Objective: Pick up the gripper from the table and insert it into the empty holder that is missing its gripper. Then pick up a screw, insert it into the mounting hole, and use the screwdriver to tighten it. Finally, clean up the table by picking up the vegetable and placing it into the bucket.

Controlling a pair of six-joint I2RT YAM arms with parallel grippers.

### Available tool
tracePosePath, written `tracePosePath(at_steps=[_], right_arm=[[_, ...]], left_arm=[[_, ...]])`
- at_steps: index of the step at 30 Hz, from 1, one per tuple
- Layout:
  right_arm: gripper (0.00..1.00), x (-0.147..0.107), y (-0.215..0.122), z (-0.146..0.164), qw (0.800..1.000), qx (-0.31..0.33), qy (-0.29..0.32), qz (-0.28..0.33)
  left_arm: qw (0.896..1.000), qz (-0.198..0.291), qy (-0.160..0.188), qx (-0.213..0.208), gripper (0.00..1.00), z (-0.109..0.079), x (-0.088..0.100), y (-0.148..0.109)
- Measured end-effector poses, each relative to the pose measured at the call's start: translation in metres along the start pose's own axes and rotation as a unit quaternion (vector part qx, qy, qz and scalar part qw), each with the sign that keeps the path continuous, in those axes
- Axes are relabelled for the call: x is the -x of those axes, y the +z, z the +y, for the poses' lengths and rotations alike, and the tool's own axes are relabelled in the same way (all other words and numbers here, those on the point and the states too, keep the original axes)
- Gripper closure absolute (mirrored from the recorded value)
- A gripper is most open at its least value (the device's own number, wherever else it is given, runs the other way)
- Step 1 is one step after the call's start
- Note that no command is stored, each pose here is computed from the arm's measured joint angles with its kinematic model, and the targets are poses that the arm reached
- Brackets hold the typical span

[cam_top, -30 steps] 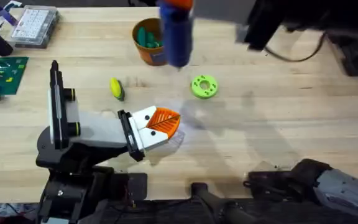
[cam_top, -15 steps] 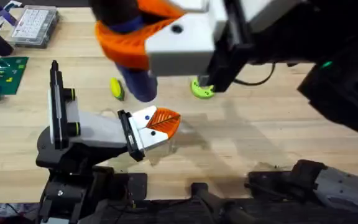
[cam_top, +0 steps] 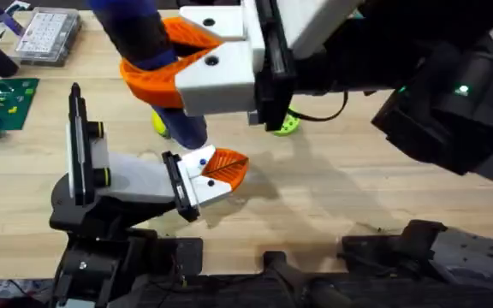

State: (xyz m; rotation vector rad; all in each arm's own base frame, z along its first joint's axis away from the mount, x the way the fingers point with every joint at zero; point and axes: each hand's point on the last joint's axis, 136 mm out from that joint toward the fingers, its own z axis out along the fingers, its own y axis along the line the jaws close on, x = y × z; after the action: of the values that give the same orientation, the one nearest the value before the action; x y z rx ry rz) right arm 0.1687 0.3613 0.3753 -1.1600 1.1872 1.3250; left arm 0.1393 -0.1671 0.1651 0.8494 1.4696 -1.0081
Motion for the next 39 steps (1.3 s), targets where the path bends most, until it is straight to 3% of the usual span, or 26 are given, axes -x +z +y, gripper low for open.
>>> tracePosePath(at_steps=[39], right_arm=[[0.93, -0.02, 0.006, -0.001, 0.999, 0.019, 0.032, 0.025]], left_arm=[[1.0, 0.0, 0.0, 0.0, 0.988, 0.0, 0.0, 0.0]])
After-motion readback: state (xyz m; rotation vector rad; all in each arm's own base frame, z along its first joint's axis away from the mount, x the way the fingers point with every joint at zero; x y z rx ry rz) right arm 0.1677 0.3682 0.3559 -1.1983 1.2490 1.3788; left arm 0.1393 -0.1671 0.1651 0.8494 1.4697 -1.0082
